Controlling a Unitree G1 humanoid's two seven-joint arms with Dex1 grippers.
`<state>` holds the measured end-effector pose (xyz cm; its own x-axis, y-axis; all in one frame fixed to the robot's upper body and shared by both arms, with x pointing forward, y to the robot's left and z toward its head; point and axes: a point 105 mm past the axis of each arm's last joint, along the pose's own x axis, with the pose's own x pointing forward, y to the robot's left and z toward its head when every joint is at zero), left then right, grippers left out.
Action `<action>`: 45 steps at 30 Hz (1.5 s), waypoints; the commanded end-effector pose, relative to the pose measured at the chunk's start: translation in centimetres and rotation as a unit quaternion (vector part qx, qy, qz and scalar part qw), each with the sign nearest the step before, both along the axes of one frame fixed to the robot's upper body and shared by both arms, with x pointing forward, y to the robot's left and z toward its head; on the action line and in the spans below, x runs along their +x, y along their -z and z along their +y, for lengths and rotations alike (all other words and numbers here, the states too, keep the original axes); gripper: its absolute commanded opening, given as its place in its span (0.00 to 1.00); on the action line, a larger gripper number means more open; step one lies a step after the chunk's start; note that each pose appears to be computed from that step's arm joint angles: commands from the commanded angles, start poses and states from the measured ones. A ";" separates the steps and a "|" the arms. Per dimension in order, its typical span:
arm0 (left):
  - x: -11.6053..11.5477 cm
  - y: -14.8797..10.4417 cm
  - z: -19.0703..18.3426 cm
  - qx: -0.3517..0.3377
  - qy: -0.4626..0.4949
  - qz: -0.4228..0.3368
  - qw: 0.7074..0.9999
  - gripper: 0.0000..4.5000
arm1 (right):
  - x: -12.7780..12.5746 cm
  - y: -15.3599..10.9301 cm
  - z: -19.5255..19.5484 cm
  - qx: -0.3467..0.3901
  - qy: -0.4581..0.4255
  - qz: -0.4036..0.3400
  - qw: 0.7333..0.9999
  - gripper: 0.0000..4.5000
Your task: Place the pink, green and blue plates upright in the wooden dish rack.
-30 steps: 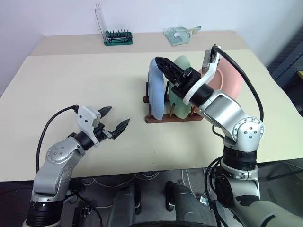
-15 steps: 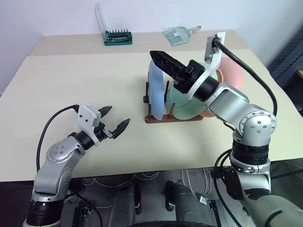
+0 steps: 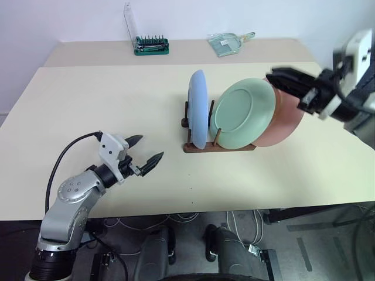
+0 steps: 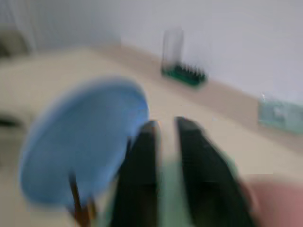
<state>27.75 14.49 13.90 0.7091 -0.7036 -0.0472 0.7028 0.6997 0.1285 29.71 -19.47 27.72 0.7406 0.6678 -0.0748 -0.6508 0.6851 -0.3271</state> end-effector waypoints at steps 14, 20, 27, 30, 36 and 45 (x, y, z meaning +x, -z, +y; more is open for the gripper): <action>-1.4 -1.1 -3.8 0.003 0.113 -0.015 0.993 1.00 | -1.0 3.6 -0.5 -0.189 0.013 -0.017 0.982 0.01; -1.6 -0.4 -3.3 0.003 0.104 -0.013 0.994 1.00 | -0.8 3.4 0.9 -0.187 -0.014 -0.033 0.982 0.01; -1.9 0.2 -3.1 0.000 0.097 -0.011 0.995 1.00 | -0.7 2.9 1.5 -0.185 -0.024 -0.043 0.981 0.01; -1.9 0.3 -3.1 0.000 0.097 -0.012 0.995 1.00 | -0.7 2.8 1.3 -0.189 -0.024 -0.044 0.981 0.01; -1.8 0.3 -3.3 0.000 0.099 -0.014 0.995 1.00 | -1.1 2.2 3.0 -0.172 -0.053 -0.060 0.982 0.01; -1.6 0.0 -3.7 -0.004 0.101 -0.017 0.995 1.00 | -2.1 2.0 5.5 -0.146 -0.104 -0.063 0.982 0.01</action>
